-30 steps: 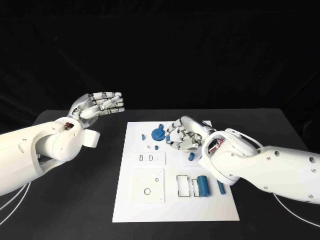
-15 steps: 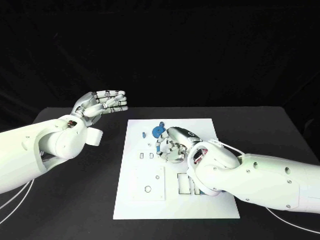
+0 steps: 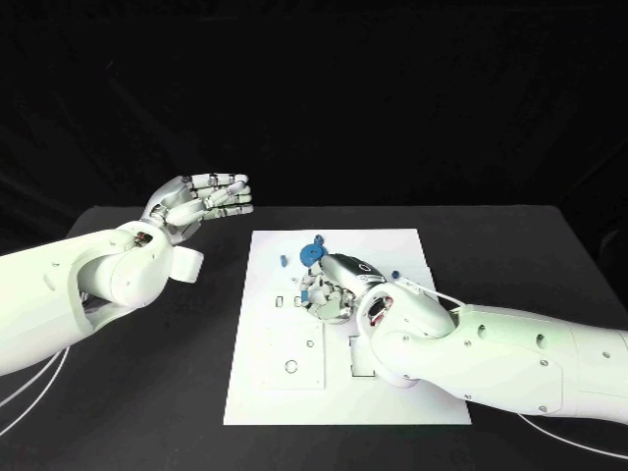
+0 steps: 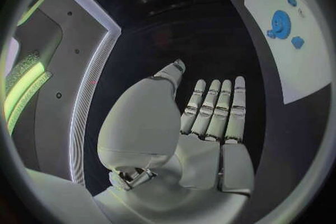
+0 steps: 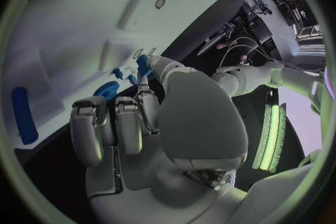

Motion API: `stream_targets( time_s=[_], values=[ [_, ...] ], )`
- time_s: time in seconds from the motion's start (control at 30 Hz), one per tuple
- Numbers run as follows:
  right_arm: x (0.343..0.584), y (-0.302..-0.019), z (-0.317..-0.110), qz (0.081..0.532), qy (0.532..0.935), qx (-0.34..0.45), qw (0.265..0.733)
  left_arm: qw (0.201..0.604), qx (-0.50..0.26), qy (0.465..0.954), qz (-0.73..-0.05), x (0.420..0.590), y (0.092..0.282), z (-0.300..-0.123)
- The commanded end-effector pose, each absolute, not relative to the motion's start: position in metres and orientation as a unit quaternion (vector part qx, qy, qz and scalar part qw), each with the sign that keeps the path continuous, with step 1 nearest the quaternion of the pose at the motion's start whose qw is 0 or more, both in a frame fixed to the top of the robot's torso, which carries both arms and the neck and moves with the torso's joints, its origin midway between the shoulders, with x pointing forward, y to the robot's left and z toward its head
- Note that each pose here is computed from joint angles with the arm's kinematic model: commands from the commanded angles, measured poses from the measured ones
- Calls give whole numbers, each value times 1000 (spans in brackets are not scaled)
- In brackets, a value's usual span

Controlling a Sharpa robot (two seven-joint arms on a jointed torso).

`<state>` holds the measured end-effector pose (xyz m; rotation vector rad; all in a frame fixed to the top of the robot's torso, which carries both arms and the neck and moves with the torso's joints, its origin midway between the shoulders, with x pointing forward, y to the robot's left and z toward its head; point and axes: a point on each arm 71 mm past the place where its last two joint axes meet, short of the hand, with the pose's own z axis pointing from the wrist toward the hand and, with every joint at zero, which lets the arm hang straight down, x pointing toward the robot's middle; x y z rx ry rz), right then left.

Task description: Assemble the parts on the task board

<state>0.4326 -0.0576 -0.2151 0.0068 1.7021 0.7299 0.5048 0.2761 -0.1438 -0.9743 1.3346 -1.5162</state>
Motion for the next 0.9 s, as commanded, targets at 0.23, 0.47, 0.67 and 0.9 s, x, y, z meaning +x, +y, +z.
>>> stream_targets(
  time_s=[0.23, 0.47, 0.67, 0.9],
  values=[
    [430, -51, -220, 306, 730, -27, 610, 426, -386, 538, -617, 504, 273, -143],
    [430, -50, -223, 300, 733, -31, 609, 425, -386, 538, -617, 504, 274, -143],
    [430, -51, -225, 294, 735, -34, 611, 425, -386, 539, -617, 504, 274, -143],
    [431, -51, -226, 286, 737, -38, 611, 424, -386, 540, -617, 504, 274, -143]
  ],
)
